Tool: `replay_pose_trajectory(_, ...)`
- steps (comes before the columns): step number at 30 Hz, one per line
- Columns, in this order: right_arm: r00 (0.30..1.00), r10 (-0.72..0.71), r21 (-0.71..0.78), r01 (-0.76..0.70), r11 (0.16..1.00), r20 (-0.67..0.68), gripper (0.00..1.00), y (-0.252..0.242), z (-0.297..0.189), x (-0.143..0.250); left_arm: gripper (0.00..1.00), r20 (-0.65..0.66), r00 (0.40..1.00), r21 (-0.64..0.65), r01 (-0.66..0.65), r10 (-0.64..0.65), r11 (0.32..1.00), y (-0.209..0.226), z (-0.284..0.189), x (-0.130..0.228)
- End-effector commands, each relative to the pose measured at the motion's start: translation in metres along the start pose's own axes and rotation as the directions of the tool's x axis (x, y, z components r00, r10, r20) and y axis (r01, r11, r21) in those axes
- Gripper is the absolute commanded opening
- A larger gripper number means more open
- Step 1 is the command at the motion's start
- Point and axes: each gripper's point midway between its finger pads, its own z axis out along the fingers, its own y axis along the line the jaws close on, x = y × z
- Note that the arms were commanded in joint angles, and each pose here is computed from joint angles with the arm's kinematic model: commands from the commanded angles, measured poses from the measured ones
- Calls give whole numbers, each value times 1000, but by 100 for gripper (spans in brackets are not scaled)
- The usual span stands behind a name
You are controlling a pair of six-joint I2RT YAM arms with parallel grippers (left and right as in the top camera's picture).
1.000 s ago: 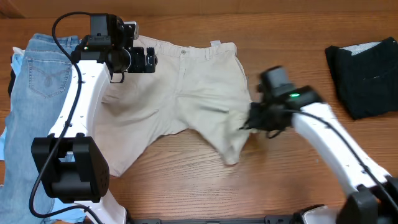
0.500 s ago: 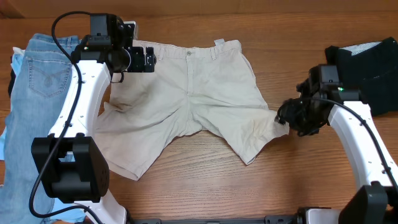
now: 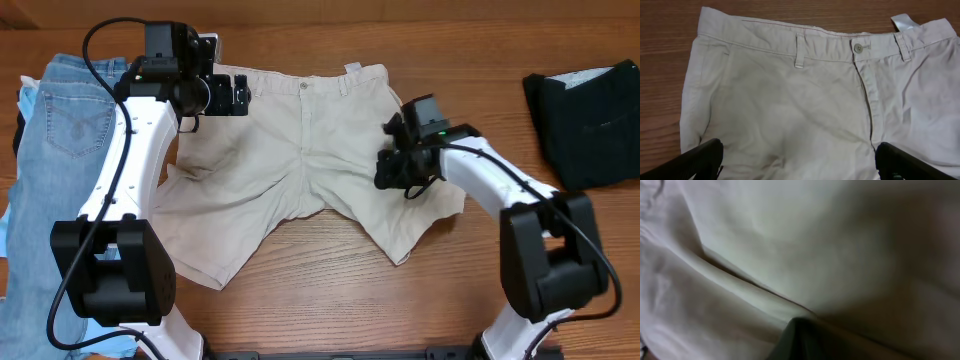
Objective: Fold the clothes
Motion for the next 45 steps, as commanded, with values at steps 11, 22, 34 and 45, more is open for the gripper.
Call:
replay_pose_trajectory(11,971,111,191,-152,970,211,4,-69,33,-55,100,14,1000,-7,-6,6,1000,3,-1,-6)
replay_pose_trajectory(22,752,32,187,-204,961,659,39,-119,-44,-182,100,-18,1000,3,-25,25,1000,0,-1,1)
replay_pose_trajectory(34,950,-73,97,46,994,303,100,9,-133,-131,100,81,985,-120,-139,150,983,65,78,-23)
replay_pose_trajectory(45,964,-214,39,210,977,158,100,91,-98,-82,74,-38,991,-103,-134,131,986,87,159,27)
